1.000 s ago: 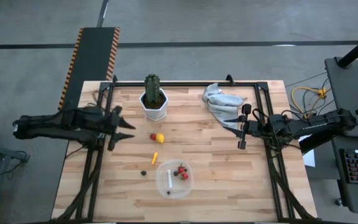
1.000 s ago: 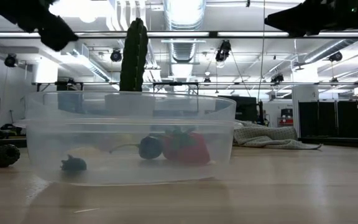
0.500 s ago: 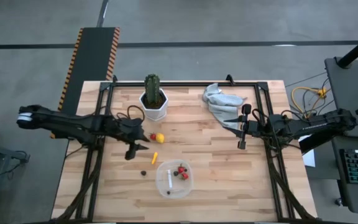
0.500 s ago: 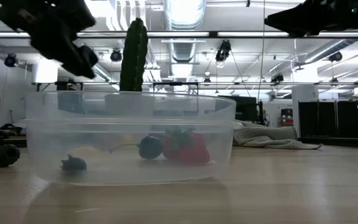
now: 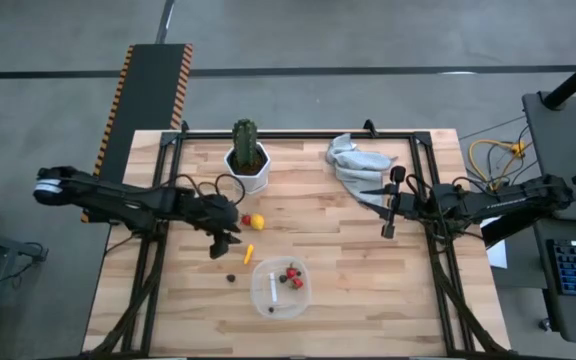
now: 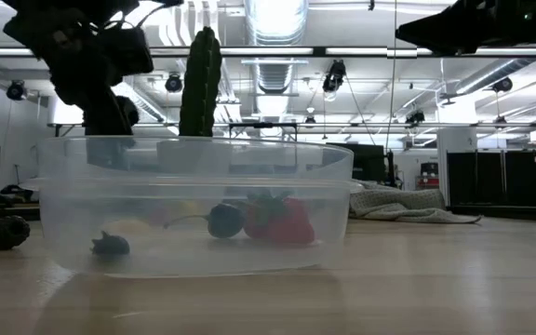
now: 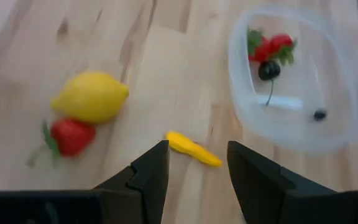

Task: Pick and placing Produce into tupperware
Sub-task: Put the yellow corn into the transparent container

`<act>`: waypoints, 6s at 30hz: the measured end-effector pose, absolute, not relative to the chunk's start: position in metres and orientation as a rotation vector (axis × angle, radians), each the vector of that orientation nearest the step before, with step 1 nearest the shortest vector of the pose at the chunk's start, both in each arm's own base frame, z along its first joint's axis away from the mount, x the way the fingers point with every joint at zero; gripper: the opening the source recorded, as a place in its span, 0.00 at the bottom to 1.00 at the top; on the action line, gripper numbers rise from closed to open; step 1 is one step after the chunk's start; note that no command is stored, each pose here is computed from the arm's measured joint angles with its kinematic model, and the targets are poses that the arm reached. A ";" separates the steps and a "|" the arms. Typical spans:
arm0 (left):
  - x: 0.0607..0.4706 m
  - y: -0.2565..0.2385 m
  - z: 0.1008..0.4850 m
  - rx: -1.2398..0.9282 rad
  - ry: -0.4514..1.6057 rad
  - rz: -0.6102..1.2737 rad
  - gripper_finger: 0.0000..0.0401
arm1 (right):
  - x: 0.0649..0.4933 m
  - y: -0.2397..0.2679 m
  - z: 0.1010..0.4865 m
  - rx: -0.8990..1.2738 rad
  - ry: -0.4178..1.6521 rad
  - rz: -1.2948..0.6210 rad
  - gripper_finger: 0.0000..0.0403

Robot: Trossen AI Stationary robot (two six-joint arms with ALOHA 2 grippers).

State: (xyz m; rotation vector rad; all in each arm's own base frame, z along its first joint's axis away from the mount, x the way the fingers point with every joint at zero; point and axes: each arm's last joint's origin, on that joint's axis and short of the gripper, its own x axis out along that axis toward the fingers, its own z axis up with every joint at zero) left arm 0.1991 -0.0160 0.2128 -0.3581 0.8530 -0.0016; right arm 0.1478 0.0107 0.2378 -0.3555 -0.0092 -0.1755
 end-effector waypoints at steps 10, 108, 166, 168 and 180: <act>0.213 -0.018 0.201 -0.879 0.879 0.220 0.37 | 0.148 0.011 0.238 -0.369 -0.007 -0.175 0.25; 0.273 -0.039 0.148 -0.934 1.229 0.468 0.37 | 0.148 0.011 0.232 -0.381 0.045 -0.165 0.25; 0.275 -0.037 0.178 -0.757 1.272 0.383 0.00 | 0.148 0.011 0.232 -0.396 0.046 -0.164 0.25; 0.280 -0.037 0.187 -0.702 1.234 0.372 0.00 | 0.148 0.011 0.233 -0.395 0.043 -0.165 0.25; 0.307 -0.043 0.239 -0.606 1.068 0.227 0.00 | 0.148 0.011 0.233 -0.396 0.042 -0.165 0.25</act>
